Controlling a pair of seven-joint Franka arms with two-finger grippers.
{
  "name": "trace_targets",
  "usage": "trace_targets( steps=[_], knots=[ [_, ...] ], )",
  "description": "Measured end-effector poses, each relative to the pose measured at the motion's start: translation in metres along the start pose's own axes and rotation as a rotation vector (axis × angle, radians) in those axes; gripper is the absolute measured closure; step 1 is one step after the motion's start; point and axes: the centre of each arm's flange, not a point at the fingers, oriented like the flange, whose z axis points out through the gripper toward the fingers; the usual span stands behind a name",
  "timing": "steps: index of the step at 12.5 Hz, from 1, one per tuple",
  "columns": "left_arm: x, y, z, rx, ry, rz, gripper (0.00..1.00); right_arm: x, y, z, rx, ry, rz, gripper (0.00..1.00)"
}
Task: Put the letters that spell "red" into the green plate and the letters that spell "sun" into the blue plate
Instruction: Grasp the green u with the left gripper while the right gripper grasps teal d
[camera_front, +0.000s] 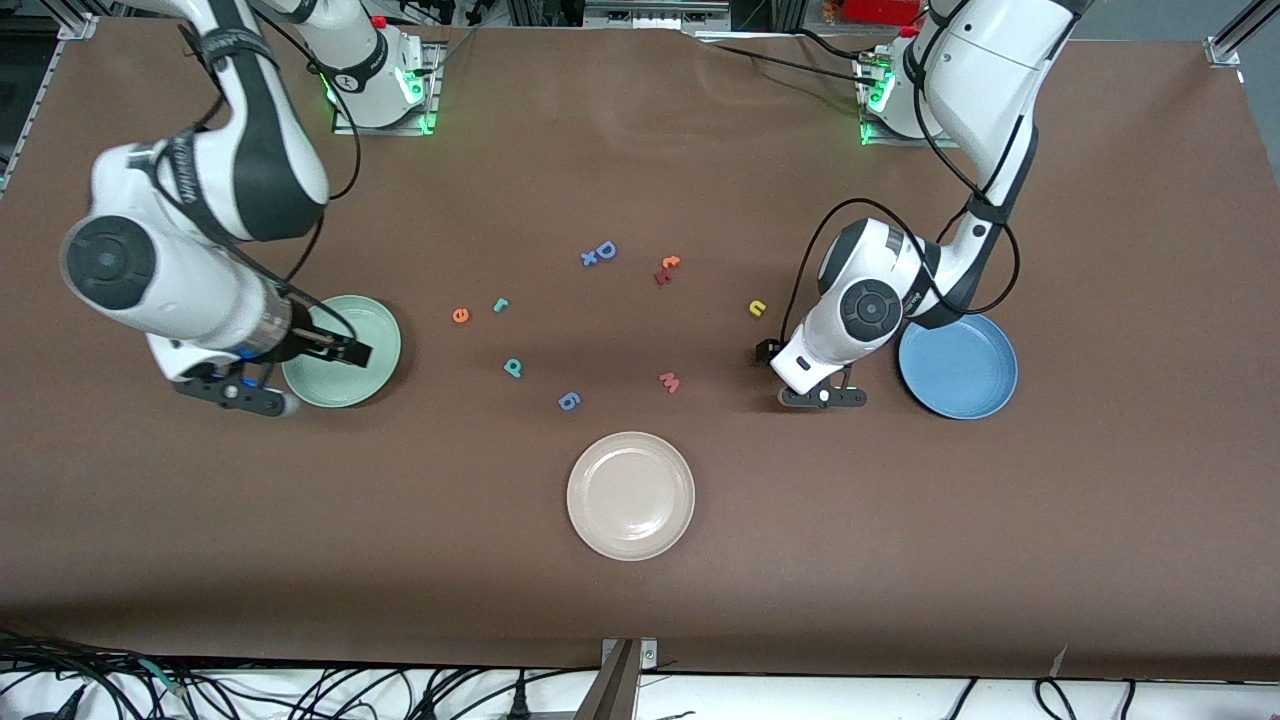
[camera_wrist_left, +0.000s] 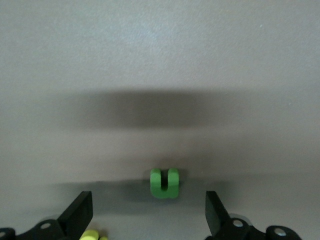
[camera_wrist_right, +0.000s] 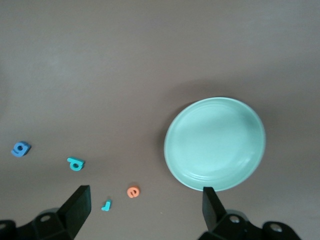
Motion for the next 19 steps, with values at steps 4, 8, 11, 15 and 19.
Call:
trace_targets(
  steps=[4, 8, 11, 15, 19],
  knots=[
    [0.003, 0.003, 0.019, -0.014, 0.033, -0.003, 0.07, -0.003, -0.066, 0.064, 0.040, 0.013, -0.045, 0.02],
    [0.002, 0.013, 0.011, -0.020, 0.048, 0.002, 0.58, -0.021, -0.124, 0.122, 0.052, 0.011, 0.040, 0.03],
    [-0.001, 0.010, 0.005, -0.001, 0.008, -0.001, 0.74, -0.029, -0.142, 0.162, 0.040, -0.005, -0.027, 0.04],
    [0.003, -0.005, -0.041, 0.029, -0.055, -0.004, 0.74, -0.030, -0.135, 0.201, 0.046, 0.004, -0.138, 0.04],
    [0.026, -0.081, -0.089, 0.009, -0.056, 0.112, 0.74, -0.050, -0.145, 0.230, 0.053, -0.013, -0.172, 0.04]
  ],
)
